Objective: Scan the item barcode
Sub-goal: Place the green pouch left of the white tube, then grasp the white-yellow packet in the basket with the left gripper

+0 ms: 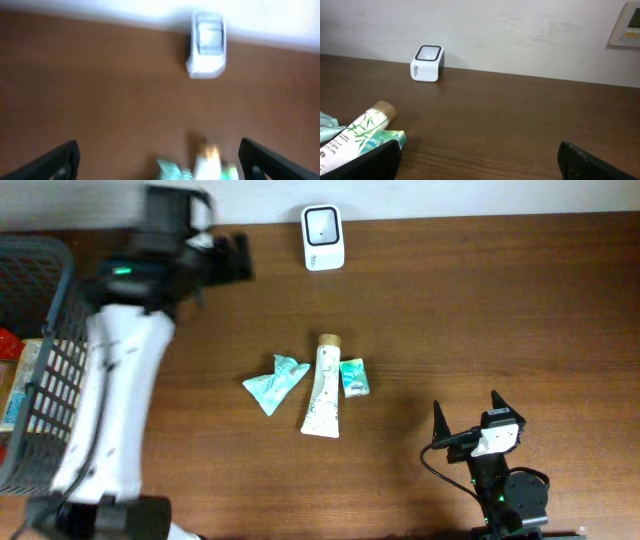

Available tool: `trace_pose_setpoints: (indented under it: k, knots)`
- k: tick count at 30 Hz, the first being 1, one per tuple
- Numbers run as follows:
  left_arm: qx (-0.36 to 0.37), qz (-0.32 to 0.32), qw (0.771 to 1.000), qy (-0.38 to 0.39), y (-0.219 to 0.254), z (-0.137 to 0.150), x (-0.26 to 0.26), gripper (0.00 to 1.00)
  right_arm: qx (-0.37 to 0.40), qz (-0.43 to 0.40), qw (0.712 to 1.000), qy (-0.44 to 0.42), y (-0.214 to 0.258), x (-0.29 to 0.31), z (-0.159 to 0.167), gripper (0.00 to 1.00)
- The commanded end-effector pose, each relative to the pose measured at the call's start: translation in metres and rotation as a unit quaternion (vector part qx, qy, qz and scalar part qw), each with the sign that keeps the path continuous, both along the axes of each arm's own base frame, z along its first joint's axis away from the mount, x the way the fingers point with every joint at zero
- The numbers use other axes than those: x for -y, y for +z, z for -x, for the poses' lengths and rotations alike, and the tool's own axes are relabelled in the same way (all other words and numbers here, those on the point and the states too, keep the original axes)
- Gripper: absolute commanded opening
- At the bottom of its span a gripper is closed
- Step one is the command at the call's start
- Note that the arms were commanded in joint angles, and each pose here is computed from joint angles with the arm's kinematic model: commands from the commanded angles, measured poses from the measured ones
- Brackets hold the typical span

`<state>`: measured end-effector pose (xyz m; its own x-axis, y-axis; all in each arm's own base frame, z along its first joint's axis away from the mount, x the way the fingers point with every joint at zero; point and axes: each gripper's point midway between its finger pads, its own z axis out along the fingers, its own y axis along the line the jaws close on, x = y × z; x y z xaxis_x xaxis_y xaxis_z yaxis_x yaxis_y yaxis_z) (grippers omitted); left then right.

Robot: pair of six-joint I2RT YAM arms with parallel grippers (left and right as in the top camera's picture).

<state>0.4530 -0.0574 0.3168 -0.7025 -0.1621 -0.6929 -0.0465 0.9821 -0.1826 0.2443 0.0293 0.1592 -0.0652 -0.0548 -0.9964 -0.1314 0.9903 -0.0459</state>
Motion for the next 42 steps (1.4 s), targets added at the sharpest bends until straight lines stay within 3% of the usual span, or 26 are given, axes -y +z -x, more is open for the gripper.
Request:
trace_pose_setpoints:
  k: [1,5,9,13,17,18,21,27,32,42]
  knots:
    - [0.061,-0.106,0.984,0.13,0.061,0.013,-0.105,0.99,0.0,-0.004,1.0,0.008,-0.001,-0.004,0.0,0.98]
    - [0.043,-0.176,0.936,0.303,0.068,0.044,-0.224,0.99,0.0,-0.004,1.0,0.008,-0.001,-0.004,0.0,0.98]
    - [0.028,-0.146,0.897,0.416,0.058,0.081,-0.3,0.99,0.0,-0.004,1.0,0.008,-0.001,-0.004,0.0,0.98]
    - [-0.014,-0.138,0.869,0.475,0.029,0.106,-0.35,0.99,0.0,-0.004,1.0,0.008,-0.001,-0.004,0.0,0.98]
    - [-0.105,-0.126,0.85,0.5,-0.042,0.127,-0.386,0.99,0.0,-0.004,1.0,0.008,-0.001,-0.004,0.0,0.98]
    - [-0.129,-0.119,0.85,0.496,-0.062,0.13,-0.39,0.99,0.0,-0.004,1.0,0.008,-0.001,-0.004,0.0,0.98]
    - [-0.205,-0.099,0.884,0.408,-0.13,0.127,-0.391,0.94,0.0,-0.004,1.0,0.008,-0.001,-0.004,0.0,0.98]
    - [-0.245,-0.097,0.878,0.399,-0.179,0.144,-0.399,0.98,0.0,-0.004,1.0,0.008,-0.001,-0.004,0.0,0.98]
    - [-0.256,-0.095,0.897,0.347,-0.211,0.134,-0.398,1.0,0.0,-0.004,1.0,0.008,-0.001,-0.004,0.0,0.99]
    - [-0.308,-0.082,0.884,0.341,-0.261,0.141,-0.401,0.98,0.0,-0.004,1.0,0.008,-0.001,-0.004,0.0,0.98]
